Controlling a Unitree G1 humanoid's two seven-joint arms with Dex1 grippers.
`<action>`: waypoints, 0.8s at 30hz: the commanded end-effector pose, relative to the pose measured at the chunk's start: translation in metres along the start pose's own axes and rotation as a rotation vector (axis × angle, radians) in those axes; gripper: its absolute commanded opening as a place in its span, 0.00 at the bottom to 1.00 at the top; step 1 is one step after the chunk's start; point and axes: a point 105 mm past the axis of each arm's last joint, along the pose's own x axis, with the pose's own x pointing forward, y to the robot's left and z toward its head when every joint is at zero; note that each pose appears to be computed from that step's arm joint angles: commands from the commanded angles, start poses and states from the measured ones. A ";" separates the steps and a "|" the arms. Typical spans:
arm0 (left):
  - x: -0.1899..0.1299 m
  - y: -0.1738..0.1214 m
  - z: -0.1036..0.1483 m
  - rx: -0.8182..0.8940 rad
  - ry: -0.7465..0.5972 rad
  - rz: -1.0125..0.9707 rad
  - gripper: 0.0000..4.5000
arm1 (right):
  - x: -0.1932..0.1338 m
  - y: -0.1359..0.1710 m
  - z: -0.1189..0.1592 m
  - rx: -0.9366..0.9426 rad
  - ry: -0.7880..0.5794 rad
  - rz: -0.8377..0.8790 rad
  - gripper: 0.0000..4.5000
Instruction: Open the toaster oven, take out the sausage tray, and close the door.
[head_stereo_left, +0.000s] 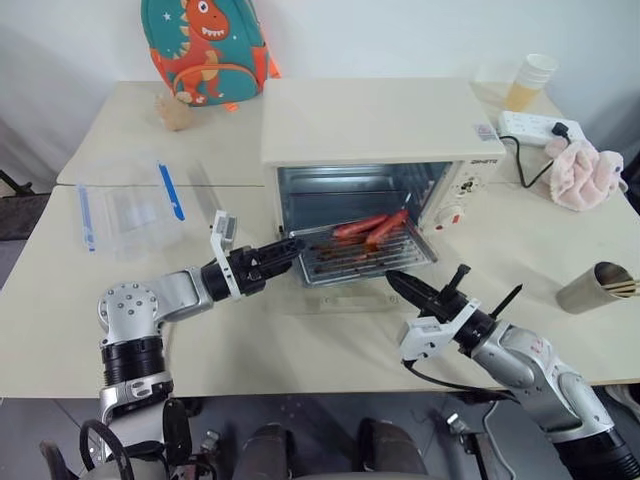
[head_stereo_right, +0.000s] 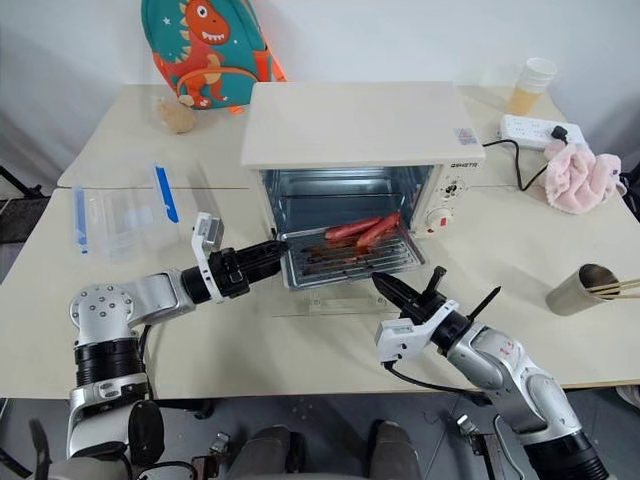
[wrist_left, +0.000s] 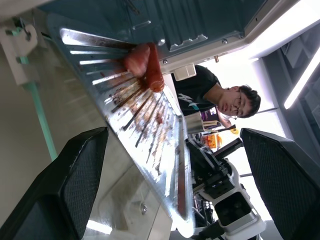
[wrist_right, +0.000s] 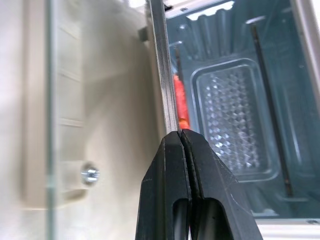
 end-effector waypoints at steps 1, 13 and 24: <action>-0.012 -0.007 -0.010 0.118 0.016 -0.037 1.00 | -0.006 -0.003 0.000 0.073 -0.001 -0.012 0.00; -0.084 -0.007 -0.019 0.768 0.028 -0.011 1.00 | -0.016 -0.003 0.025 0.454 -0.199 0.113 0.52; -0.129 0.024 -0.012 1.137 0.026 0.304 1.00 | -0.071 -0.019 -0.019 0.938 -0.085 0.162 1.00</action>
